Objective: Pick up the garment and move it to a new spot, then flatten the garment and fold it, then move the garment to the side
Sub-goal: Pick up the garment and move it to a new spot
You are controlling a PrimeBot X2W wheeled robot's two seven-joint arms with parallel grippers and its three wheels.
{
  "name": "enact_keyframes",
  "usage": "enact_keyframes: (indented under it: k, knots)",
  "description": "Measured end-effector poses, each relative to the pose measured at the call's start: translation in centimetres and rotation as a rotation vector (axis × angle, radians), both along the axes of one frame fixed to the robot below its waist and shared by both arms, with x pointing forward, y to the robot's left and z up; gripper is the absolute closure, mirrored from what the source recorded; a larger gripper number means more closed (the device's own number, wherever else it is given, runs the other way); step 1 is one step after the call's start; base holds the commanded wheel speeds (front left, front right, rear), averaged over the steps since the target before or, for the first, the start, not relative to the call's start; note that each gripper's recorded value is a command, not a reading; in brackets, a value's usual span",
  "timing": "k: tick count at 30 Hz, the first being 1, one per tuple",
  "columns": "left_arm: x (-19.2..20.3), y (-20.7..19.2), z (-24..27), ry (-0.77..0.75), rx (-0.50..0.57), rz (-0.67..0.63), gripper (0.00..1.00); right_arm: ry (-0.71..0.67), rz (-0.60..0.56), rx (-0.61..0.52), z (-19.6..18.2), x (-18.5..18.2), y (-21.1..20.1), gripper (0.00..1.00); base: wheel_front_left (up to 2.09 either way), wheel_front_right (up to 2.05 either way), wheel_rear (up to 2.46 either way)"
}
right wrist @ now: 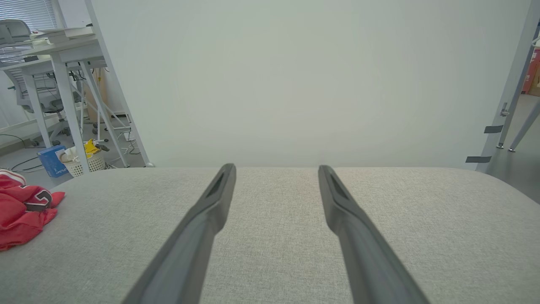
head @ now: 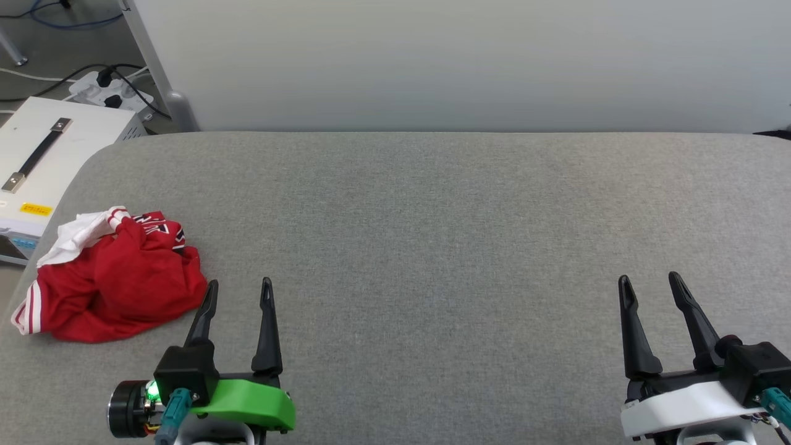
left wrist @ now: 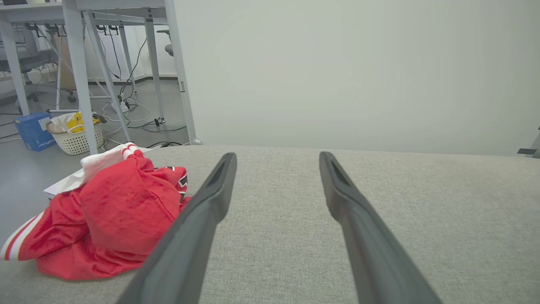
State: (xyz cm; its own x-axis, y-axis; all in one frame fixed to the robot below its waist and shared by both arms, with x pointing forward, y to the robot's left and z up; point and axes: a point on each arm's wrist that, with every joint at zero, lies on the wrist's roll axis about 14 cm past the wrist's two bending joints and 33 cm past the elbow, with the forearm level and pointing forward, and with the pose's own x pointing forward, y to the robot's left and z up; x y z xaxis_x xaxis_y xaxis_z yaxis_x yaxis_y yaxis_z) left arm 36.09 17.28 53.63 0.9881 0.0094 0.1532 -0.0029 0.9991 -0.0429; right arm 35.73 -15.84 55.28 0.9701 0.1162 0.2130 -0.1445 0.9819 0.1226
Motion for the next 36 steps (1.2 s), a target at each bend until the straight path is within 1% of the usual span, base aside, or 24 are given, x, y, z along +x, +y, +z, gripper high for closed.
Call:
enact_keyframes:
  k: [7,14,30,36]
  knots:
    - [-0.5,1.5,-0.1,-0.005,0.001,0.049,0.00,0.003,0.044,0.008,-0.4,0.2,1.4,0.00,0.00,0.00,0.00]
    - [-1.7,4.3,-0.3,-0.005,-0.008,0.145,0.00,0.005,0.121,0.019,-0.7,1.1,3.9,0.00,0.00,0.00,0.00]
    - [-6.6,11.5,-1.0,0.018,-0.044,0.404,0.00,0.039,0.341,0.025,-1.9,2.8,11.3,0.00,0.00,0.00,0.00]
    - [-8.5,13.6,-1.3,0.027,-0.053,0.484,0.00,0.049,0.405,0.026,-2.3,3.1,13.5,0.00,0.00,0.00,0.00]
